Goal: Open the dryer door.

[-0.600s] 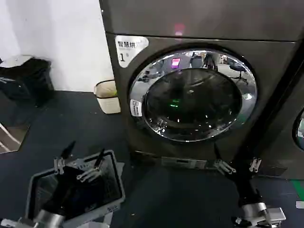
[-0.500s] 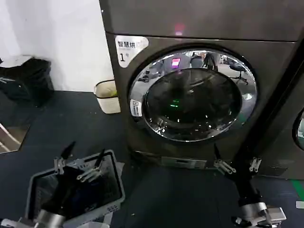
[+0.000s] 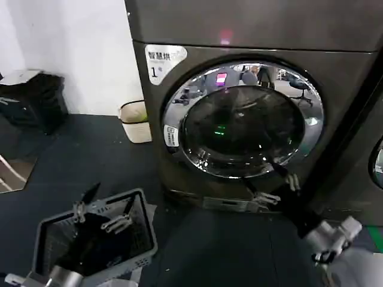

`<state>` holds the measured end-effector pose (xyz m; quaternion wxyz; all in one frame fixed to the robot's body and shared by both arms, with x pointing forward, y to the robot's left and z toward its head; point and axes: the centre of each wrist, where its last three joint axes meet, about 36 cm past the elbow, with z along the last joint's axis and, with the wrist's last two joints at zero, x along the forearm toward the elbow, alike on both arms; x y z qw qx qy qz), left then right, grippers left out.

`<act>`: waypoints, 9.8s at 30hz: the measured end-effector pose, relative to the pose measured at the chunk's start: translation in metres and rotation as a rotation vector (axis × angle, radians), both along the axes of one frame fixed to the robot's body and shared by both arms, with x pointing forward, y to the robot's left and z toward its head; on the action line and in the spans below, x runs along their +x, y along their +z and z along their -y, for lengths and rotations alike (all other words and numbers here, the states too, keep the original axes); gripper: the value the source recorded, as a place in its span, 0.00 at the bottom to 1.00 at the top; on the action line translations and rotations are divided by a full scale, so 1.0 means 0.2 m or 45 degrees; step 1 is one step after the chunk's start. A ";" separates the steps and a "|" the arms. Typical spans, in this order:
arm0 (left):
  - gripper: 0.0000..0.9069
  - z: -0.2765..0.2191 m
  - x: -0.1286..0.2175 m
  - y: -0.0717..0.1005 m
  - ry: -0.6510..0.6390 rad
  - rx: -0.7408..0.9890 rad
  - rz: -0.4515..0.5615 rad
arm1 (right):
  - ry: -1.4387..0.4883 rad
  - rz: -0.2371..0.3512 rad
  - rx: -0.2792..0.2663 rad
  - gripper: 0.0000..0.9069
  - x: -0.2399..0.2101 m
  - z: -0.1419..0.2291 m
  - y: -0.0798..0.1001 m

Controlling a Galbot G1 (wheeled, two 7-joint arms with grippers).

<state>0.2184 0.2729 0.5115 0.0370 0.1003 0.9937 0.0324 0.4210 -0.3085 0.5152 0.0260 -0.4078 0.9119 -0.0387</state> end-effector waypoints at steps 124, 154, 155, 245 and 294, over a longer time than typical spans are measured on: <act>1.00 -0.28 1.19 -0.12 -0.964 -0.152 -0.065 | 0.922 0.008 -0.128 1.00 0.14 0.43 0.06; 1.00 0.48 1.33 -0.09 -1.546 -0.144 -0.129 | -0.838 0.463 -0.121 1.00 -0.91 1.59 0.35; 1.00 0.50 1.33 -0.10 -1.556 -0.140 -0.130 | -0.915 0.464 -0.113 1.00 -0.94 1.59 0.34; 1.00 2.00 1.59 -0.06 -1.657 -0.051 -0.011 | -2.676 0.689 -0.387 1.00 -1.90 1.62 0.81; 1.00 0.89 1.30 -0.06 -1.466 0.176 0.254 | -2.627 0.804 -0.531 1.00 -1.90 1.50 0.94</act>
